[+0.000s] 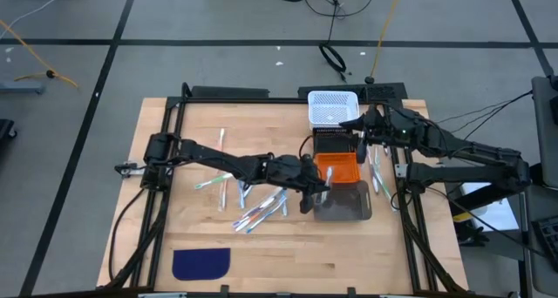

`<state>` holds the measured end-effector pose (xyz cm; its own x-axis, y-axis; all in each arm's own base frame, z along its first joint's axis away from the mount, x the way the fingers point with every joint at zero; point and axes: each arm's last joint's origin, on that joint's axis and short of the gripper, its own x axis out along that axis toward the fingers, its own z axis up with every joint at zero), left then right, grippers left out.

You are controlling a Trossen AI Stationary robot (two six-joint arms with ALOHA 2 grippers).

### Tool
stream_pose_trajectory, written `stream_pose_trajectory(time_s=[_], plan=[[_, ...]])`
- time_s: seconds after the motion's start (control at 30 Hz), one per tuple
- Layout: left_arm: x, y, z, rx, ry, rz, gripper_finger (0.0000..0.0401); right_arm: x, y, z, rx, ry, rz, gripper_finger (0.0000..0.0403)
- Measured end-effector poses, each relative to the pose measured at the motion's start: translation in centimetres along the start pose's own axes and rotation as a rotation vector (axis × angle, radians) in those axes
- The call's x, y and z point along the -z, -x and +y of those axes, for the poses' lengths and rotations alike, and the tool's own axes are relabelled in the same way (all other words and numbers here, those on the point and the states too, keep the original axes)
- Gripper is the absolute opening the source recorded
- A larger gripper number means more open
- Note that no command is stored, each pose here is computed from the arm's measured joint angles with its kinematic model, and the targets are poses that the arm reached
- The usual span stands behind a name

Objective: Pick & Place Toothbrushes
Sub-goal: Put the green toothbrush into the gray bin

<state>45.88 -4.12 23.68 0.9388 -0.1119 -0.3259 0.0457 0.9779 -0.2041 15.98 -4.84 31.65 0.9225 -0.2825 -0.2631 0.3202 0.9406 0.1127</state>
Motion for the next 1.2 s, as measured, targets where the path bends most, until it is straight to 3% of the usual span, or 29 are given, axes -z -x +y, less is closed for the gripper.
stream_pose_trajectory(time_s=[0.23,0.5,0.67,0.77,1.03,1.2], plan=[[0.1,-0.7,0.0,-0.02,0.043,0.072,0.0004,0.6,0.1,-0.5,0.031,-0.007,0.06,0.016],[1.7,-4.7,0.4,-0.047,0.06,0.222,0.0004,0.7,0.6,-1.2,0.078,-0.02,0.074,0.016],[0.4,-6.4,0.1,-0.036,0.038,0.26,0.0004,0.8,1.1,-1.3,0.088,-0.028,0.085,0.016],[0.5,-6.7,0.0,-0.041,0.039,0.338,0.0004,1.0,1.3,-1.4,0.093,-0.032,0.098,0.016],[0.8,-7.0,-0.2,-0.044,0.051,0.374,0.0005,1.1,1.3,-1.5,0.097,-0.046,0.113,0.016],[1.1,-7.0,-0.2,-0.048,0.061,0.383,0.004,1.2,1.3,-1.5,0.098,-0.047,0.121,0.016]])
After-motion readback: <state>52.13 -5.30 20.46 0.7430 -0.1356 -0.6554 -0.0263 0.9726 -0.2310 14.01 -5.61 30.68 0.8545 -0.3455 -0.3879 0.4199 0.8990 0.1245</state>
